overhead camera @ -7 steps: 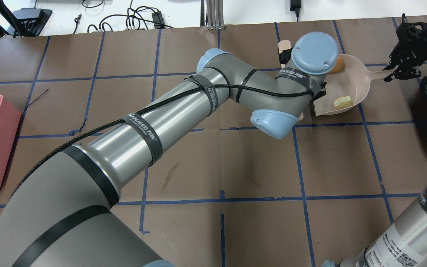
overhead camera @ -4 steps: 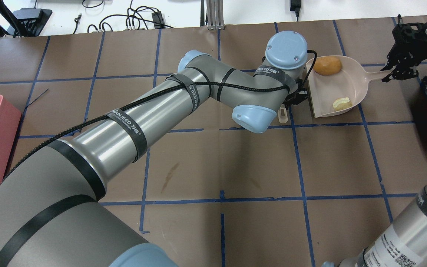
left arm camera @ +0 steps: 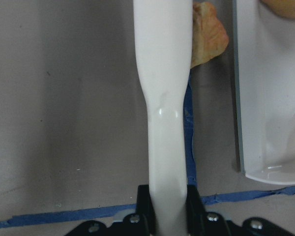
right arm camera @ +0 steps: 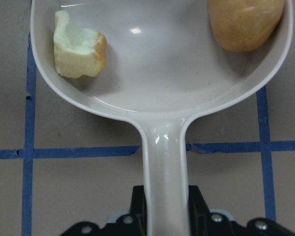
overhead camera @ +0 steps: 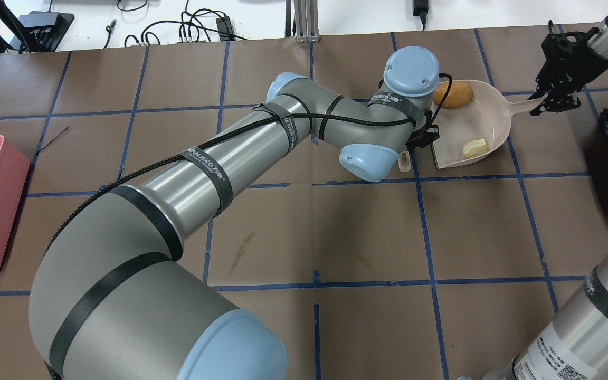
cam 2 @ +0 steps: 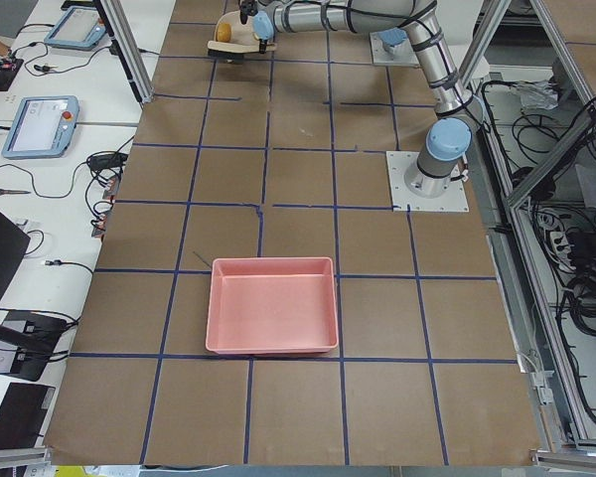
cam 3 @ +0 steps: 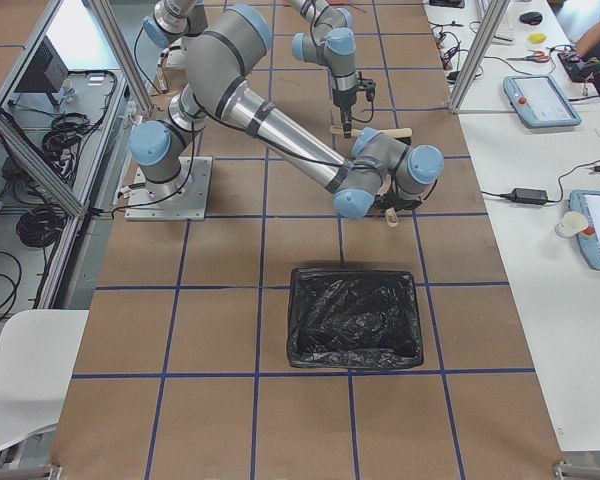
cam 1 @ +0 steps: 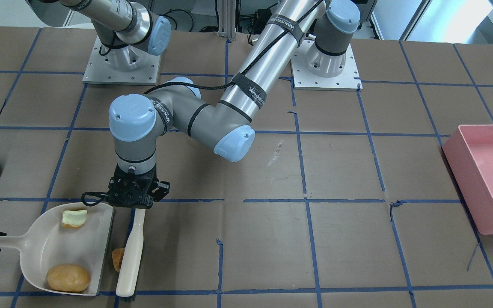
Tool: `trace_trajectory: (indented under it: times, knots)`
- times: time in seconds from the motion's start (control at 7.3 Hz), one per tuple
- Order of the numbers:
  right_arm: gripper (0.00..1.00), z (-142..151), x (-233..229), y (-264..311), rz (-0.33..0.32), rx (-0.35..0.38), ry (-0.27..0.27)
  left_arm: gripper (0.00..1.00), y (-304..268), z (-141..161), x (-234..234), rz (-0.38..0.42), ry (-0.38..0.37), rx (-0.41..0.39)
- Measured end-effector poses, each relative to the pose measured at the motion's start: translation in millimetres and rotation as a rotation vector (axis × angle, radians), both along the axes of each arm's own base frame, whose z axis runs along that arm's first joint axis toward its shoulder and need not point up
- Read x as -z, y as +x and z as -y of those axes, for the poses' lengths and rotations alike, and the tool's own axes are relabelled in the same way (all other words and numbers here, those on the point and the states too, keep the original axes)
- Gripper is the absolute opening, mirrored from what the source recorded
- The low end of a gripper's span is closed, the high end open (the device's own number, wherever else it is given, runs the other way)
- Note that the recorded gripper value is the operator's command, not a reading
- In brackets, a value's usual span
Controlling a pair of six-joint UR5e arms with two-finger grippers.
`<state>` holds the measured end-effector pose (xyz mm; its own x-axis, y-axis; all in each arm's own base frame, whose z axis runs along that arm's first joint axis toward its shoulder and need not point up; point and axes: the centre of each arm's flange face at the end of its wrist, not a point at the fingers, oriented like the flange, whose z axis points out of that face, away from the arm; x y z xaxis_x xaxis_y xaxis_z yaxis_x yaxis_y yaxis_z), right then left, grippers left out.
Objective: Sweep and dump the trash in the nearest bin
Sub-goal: 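Sweep the remaining bread chunk into the dustpan with the left gripper's brush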
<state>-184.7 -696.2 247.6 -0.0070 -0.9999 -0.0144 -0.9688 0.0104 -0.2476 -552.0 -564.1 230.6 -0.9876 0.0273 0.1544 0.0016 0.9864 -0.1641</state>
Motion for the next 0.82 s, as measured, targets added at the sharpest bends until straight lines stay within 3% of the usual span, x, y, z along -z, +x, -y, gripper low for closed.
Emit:
trace_trajectory:
  times: [0.82]
  knots:
    - [0.0, 0.5, -1.0, 2.7, 0.002, -0.003, 0.002, 0.09, -8.6, -2.5, 32.2, 0.015, 0.034, -0.041]
